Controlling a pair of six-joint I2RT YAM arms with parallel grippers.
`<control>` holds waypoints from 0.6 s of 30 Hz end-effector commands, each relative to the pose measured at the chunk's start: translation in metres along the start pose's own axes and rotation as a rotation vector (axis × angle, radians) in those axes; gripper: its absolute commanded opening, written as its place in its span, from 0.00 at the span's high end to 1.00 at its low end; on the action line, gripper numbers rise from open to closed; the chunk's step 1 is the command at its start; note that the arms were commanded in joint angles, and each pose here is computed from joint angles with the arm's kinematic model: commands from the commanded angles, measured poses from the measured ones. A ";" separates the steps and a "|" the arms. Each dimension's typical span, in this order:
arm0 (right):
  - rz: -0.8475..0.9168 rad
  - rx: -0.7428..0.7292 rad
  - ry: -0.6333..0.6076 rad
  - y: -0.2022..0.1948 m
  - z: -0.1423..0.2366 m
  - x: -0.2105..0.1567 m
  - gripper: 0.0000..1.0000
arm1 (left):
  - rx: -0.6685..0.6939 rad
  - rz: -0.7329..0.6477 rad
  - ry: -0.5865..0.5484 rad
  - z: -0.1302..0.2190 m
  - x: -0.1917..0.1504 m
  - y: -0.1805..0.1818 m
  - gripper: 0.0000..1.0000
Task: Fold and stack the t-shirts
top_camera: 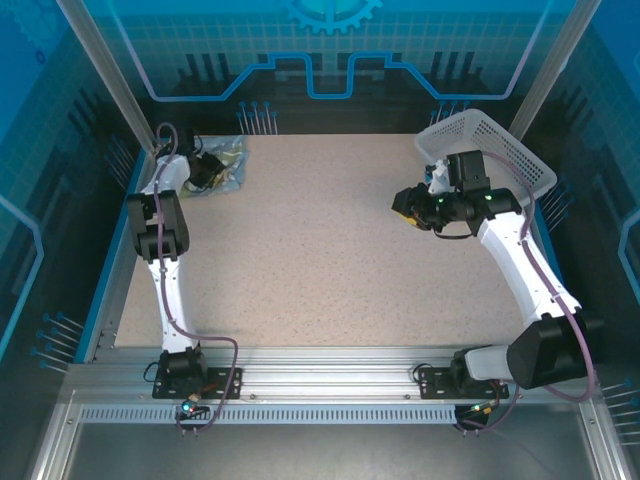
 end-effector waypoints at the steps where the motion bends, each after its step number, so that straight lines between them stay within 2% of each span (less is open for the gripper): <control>1: 0.052 0.048 -0.021 0.012 0.004 -0.003 0.62 | 0.042 -0.088 0.035 0.004 -0.001 0.005 0.61; 4: 0.086 0.115 -0.088 0.022 0.008 0.003 0.54 | 0.009 -0.139 -0.017 0.032 0.000 -0.020 0.51; 7: 0.128 0.187 -0.233 0.034 0.022 0.011 0.45 | -0.052 -0.212 -0.087 0.078 -0.011 -0.059 0.34; 8: 0.143 0.200 -0.319 0.035 0.027 0.013 0.40 | -0.071 -0.227 -0.112 0.096 -0.019 -0.071 0.11; 9: 0.154 0.211 -0.404 0.037 0.035 0.014 0.35 | -0.083 -0.231 -0.131 0.112 -0.025 -0.078 0.02; 11: 0.144 0.218 -0.553 0.033 0.048 0.013 0.18 | -0.101 -0.197 -0.167 0.150 -0.042 -0.083 0.01; 13: 0.146 0.218 -0.594 0.032 0.058 0.012 0.11 | -0.127 -0.139 -0.198 0.180 -0.062 -0.075 0.01; 14: 0.168 0.226 -0.579 0.035 0.061 0.011 0.09 | -0.149 -0.104 -0.213 0.195 -0.073 -0.069 0.01; 16: 0.196 0.208 -0.512 0.041 0.066 0.008 0.00 | -0.198 -0.039 -0.228 0.217 -0.095 -0.058 0.01; 18: 0.172 0.158 -0.403 0.043 0.066 0.005 0.00 | -0.221 0.014 -0.233 0.235 -0.116 -0.045 0.01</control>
Point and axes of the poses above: each hand's point on the last joint's axis, 136 mm out from that joint toward the fingers, its own z axis back along the fingers, its own y axis along the line the jaws close on, x = y × z, the point moved 7 cm from there along z, back along the fingers
